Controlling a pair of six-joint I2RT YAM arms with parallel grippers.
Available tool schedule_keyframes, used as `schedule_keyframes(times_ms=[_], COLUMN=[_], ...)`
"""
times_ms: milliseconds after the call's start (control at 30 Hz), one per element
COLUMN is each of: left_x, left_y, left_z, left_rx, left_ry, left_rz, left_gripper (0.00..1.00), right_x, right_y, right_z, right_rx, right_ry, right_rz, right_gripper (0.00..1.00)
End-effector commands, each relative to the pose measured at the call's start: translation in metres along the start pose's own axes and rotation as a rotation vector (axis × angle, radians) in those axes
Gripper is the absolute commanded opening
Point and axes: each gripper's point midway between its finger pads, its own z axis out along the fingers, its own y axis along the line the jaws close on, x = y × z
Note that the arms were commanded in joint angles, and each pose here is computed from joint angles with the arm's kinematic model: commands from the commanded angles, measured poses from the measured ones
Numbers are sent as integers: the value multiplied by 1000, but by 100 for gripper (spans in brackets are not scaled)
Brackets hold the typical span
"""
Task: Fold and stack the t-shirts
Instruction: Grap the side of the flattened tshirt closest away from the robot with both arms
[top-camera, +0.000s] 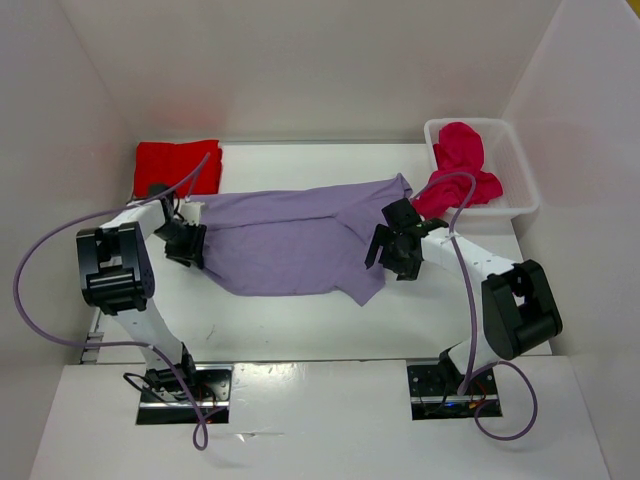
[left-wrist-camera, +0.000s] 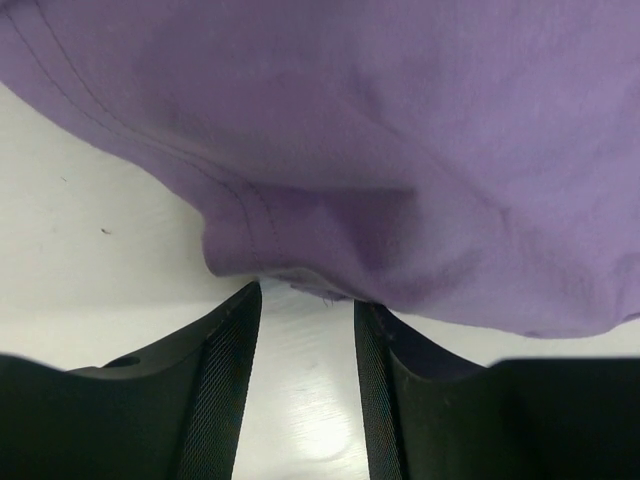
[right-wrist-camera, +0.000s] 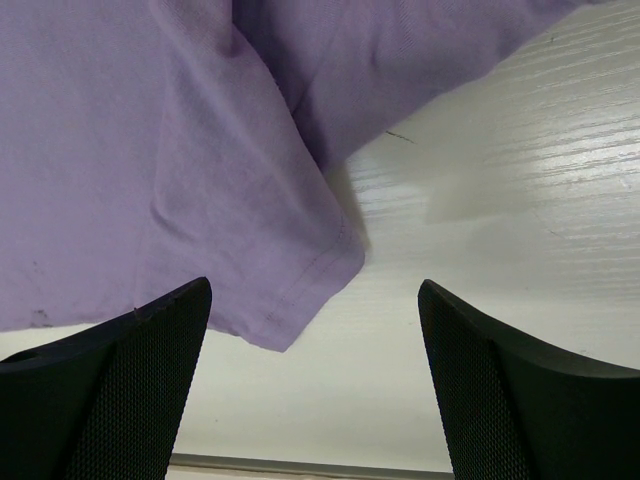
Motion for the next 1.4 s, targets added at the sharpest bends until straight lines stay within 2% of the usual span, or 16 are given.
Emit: schedule_keyframes(times_ms=[0,233,533,667,867,933,967,1067,1233,1267,1300,1333,1367], left_x=[-10,-5,-4,2,13,29,31,47,59,63,65,65,65], left_y=[10,12,-5,-7,-5,1,1,5,2,5,5,7,7], left_z=[19,33,33,22,-28,-36,-42,-49,-54,-54,-57,-58,-58], left_rx=[-39,-75,-58,-63,-160,-209,-225,-239,-238,-255,-264,-273,-273], left_ry=[-13,24,48,60,25,68,65,95,121,138,142,146,148], left_rz=[1,10,52,84,165,185,186,172,178,178,178,178,187], left_gripper=[51,35,1,0,0,0,0,0,0,0,0,0,0], right_x=[-5,-6,-6,-8,-11,-6,-4,2,23,27,27,30,30], right_y=[1,-1,-3,-7,-14,-9,-4,19,23,13,13,9,8], right_z=[-8,-10,-12,-12,-12,-1,1,9,33,41,41,43,37], right_rx=[3,10,16,42,82,61,33,-73,-35,11,11,26,24], right_ry=[-40,-46,-52,-63,-85,-55,-44,-2,92,98,98,100,98], right_rz=[12,13,22,41,79,67,68,60,-1,6,6,15,15], right_gripper=[89,89,89,89,89,82,73,55,48,27,27,20,2])
